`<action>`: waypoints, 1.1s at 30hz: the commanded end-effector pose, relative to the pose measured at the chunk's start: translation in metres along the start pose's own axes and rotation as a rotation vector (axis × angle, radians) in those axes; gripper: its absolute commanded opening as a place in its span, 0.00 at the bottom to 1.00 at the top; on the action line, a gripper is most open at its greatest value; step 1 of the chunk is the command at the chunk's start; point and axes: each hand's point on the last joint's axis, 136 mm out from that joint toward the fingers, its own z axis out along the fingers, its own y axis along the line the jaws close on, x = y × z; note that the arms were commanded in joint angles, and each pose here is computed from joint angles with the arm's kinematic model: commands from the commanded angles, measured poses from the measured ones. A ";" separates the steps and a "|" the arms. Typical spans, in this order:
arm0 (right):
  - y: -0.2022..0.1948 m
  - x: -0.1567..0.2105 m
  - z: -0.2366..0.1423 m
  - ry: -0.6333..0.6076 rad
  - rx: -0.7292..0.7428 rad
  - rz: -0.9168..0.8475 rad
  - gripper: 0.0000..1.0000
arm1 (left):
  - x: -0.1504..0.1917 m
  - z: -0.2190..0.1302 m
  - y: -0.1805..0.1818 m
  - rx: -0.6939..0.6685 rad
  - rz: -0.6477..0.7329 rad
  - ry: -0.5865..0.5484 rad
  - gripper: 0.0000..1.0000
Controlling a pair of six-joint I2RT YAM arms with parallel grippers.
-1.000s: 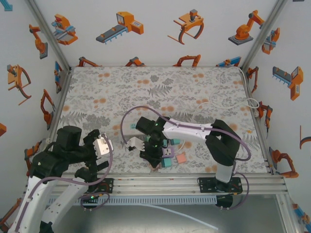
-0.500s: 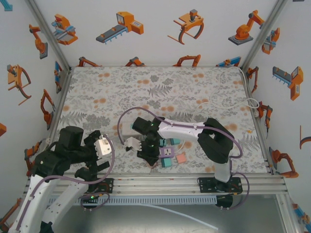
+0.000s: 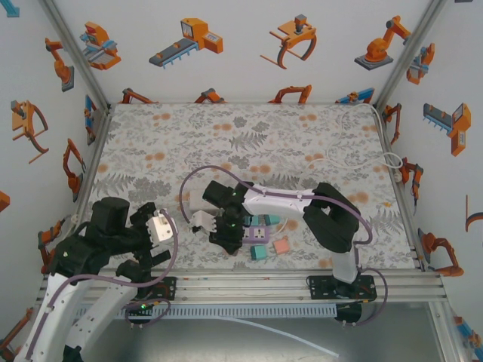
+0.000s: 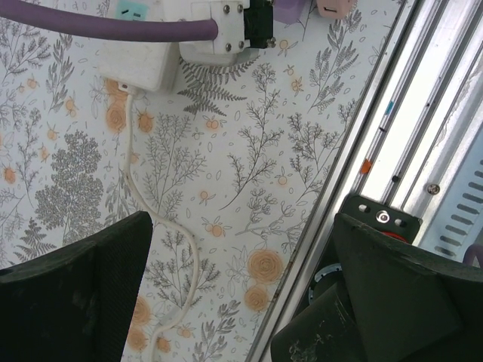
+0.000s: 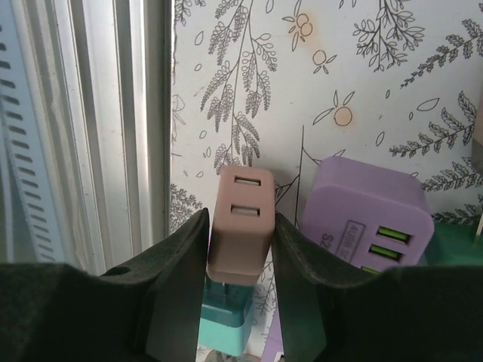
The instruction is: Pull the plug off the socket
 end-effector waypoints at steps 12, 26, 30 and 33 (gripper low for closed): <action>0.013 -0.022 -0.025 -0.122 0.023 -0.039 0.42 | -0.005 0.001 0.001 -0.019 -0.021 -0.046 0.97; -0.039 -0.013 -0.151 -0.600 0.493 0.118 0.47 | -0.031 -0.012 0.038 -0.243 -0.186 -0.241 0.97; -0.073 0.035 -0.210 -0.753 0.805 0.290 0.54 | -0.028 -0.014 0.058 -0.366 -0.268 -0.279 0.97; -0.090 0.087 -0.250 -0.824 1.055 0.452 0.67 | -0.015 -0.017 0.082 -0.509 -0.368 -0.272 0.97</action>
